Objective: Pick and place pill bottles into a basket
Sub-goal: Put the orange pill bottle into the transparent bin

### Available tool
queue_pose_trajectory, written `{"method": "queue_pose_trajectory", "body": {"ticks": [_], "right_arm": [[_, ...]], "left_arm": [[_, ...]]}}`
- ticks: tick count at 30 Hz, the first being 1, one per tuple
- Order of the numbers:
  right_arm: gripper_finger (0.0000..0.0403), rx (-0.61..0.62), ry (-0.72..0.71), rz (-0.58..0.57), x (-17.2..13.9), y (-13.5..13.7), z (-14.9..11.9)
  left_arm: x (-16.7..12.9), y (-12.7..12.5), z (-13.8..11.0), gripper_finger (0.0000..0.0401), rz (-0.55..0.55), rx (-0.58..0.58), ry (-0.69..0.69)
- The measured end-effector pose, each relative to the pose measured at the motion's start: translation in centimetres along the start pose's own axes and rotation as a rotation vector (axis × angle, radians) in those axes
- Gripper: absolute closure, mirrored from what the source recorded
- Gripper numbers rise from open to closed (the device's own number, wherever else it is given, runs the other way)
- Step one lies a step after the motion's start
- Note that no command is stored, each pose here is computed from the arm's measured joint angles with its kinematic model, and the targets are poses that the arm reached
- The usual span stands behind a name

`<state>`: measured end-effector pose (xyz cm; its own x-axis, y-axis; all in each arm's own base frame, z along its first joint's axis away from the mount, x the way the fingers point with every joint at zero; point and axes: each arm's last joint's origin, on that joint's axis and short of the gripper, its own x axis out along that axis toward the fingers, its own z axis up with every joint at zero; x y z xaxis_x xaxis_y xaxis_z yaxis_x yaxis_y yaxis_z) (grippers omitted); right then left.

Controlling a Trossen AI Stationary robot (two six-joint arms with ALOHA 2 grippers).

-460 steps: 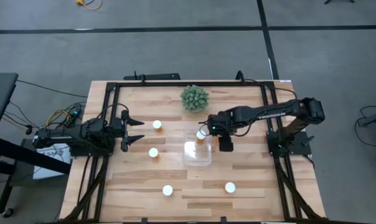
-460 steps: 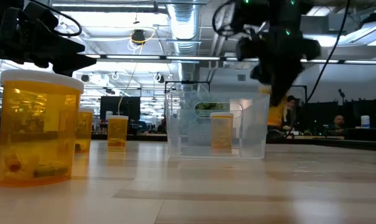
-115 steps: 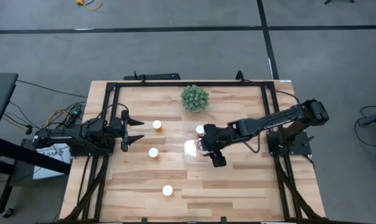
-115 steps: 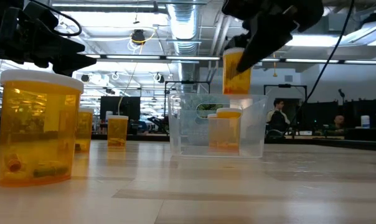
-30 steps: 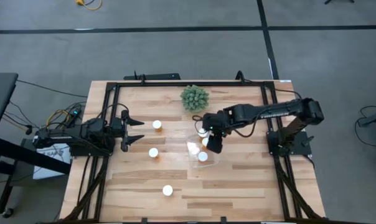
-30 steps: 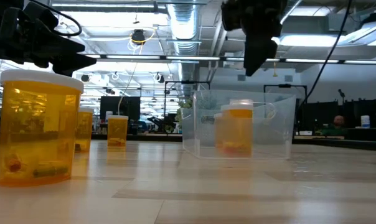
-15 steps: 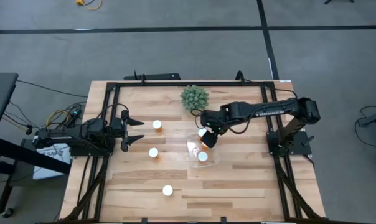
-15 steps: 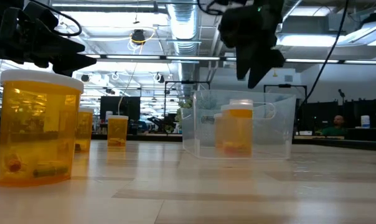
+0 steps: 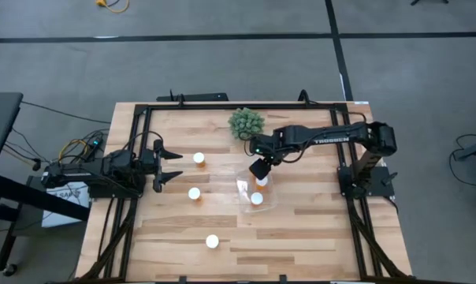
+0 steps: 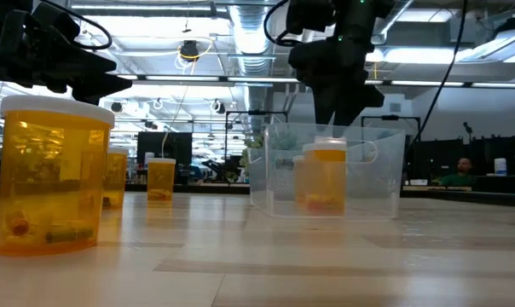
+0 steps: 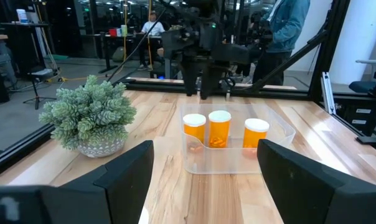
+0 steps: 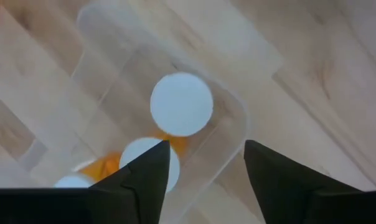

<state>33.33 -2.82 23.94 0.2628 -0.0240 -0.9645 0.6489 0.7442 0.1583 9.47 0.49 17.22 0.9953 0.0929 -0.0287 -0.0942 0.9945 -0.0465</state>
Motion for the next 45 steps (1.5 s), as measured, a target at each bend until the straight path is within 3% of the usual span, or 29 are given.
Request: {"method": "queue_pose_trajectory", "body": {"ticks": [6,15,19,26,31,37,45], "right_arm": [[0.0230,-0.103,-0.114,0.081,-3.0,0.4,-0.4],[0.0236,-0.343,-0.408,0.149,-10.5,0.5,-3.1],[0.0237,-0.408,-0.589,0.274,-12.1,-0.3,-4.6],[0.0243,-0.431,-0.821,0.612,-11.9,-2.6,-8.2],[0.0242,-0.500,-0.856,0.816,-10.9,-3.9,-11.1],[0.0243,-0.606,-0.842,0.978,-10.1,-5.6,-14.9],[0.0245,-0.758,-0.857,1.103,-9.0,-7.5,-18.3]], "left_arm": [[0.0,0.0,0.0,0.0124,0.000,0.000,0.000],[0.0,0.0,0.0,0.0124,0.000,0.000,0.000],[0.0,0.0,0.0,0.0124,0.000,0.000,0.000],[0.0,0.0,0.0,0.0124,0.000,0.000,0.000],[0.0,0.0,0.0,0.0124,0.000,0.000,0.000],[0.0,0.0,0.0,0.0124,0.000,0.000,-0.001],[0.0,0.0,0.0,0.0124,0.000,0.000,0.000]]}}
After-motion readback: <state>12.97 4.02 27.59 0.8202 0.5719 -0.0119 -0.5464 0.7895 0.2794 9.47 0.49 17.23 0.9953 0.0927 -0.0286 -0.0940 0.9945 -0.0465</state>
